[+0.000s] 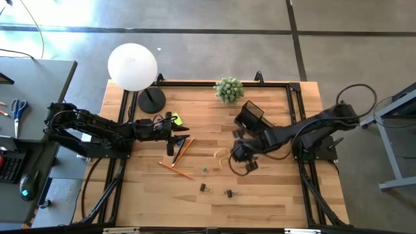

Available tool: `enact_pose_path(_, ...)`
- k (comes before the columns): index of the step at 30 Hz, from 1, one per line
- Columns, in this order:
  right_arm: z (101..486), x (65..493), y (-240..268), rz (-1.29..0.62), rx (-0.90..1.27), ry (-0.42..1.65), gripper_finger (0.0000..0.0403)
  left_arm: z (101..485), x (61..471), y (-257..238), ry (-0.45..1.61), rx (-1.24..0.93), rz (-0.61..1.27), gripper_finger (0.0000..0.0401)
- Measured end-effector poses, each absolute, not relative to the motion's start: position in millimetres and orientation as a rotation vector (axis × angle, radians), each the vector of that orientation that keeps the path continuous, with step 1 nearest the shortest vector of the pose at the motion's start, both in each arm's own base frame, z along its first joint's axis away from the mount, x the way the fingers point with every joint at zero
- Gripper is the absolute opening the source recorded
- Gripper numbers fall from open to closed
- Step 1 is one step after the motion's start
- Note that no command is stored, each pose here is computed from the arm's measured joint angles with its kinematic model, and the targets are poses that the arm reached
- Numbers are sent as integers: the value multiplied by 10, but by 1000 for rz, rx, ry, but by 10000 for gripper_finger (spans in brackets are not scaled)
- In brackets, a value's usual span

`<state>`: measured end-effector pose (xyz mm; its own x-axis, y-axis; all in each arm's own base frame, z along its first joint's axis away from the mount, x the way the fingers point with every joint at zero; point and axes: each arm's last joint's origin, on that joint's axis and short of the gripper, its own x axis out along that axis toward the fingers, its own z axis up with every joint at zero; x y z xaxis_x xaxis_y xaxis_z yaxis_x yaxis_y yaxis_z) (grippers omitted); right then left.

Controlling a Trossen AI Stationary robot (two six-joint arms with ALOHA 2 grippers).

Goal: Pick and place office supplies into organizer
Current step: Put the yellow scissors into the desk organizer

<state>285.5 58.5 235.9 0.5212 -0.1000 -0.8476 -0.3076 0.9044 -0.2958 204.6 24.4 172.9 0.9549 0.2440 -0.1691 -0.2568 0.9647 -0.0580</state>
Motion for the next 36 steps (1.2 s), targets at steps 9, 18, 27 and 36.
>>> enact_pose_path(9,3001,2582,65,-106,-339,721,103,1729,2046,243,162,-83,248,129)
enact_pose_path(18,2819,1993,-475,-344,-267,407,104,1729,2046,240,162,-84,240,129)
enact_pose_path(27,2227,1552,-747,-585,-301,87,104,1731,2046,242,160,-82,247,129)
enact_pose_path(36,1995,1461,-796,-612,-146,83,109,1730,2046,244,161,-80,252,129)
